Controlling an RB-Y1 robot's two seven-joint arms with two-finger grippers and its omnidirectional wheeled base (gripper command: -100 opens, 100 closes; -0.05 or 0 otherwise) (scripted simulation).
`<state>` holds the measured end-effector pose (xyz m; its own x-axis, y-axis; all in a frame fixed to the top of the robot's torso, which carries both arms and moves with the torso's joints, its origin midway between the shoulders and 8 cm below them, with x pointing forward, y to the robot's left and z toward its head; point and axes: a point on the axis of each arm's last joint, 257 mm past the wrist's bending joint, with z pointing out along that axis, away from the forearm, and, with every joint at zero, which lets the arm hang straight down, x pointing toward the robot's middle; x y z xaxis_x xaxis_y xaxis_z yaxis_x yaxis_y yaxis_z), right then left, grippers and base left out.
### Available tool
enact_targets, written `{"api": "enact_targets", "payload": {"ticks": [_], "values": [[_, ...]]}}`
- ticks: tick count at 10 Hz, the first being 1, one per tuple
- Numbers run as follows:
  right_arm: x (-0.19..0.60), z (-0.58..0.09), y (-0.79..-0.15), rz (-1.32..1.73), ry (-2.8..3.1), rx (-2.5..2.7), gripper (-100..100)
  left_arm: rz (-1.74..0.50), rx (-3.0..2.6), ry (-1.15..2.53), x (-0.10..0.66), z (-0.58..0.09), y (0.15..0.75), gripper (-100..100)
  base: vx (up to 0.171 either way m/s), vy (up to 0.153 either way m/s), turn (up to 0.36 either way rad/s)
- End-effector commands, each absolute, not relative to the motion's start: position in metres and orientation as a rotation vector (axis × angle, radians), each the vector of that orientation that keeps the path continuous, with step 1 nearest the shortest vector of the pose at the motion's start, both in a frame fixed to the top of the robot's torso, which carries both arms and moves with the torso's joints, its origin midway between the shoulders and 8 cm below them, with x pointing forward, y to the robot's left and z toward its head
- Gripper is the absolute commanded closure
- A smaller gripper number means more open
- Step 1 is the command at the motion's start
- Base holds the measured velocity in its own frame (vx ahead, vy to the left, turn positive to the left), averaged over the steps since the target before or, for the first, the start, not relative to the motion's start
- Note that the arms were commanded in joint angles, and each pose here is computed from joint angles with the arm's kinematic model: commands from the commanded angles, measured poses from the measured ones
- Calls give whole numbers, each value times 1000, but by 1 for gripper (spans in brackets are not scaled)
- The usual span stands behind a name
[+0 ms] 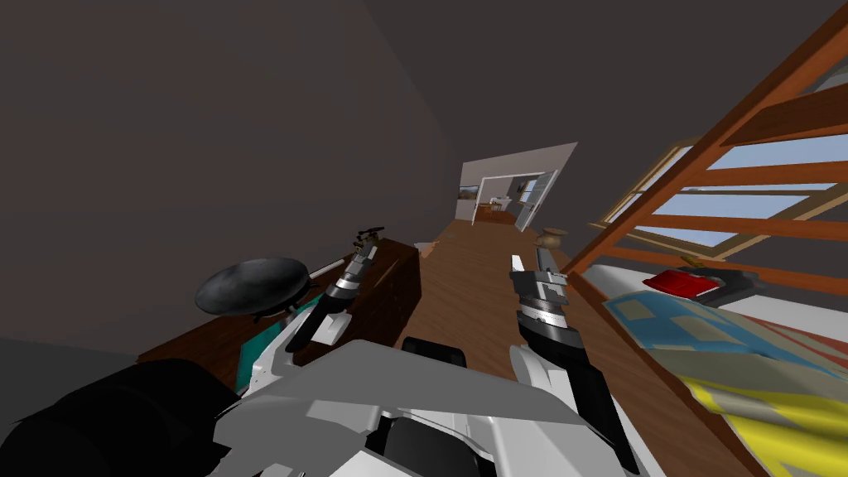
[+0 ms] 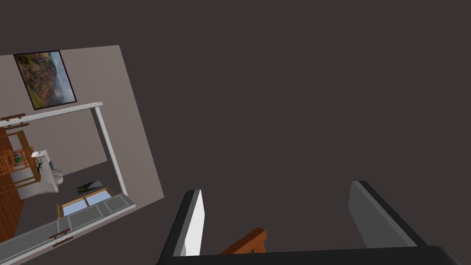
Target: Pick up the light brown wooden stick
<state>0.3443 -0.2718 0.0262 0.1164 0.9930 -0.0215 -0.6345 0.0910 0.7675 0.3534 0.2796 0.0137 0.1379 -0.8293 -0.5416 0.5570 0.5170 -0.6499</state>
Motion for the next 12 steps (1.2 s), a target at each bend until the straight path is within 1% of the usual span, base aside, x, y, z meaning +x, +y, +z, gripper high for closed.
{"api": "enact_targets", "payload": {"ticks": [1, 6, 12], "values": [[344, 26, -272, 1344, 649, 696, 0, -1019, -307, 1056, 357, 5, 280, -100, 51, -59, -74], [344, 26, -272, 1344, 649, 696, 0, -1003, -226, 1192, 362, -12, 273, -100, 52, -50, -58], [344, 26, -272, 1344, 649, 696, 0, -990, -154, 1332, 365, -33, 266, -100, 38, -28, -42]]}}
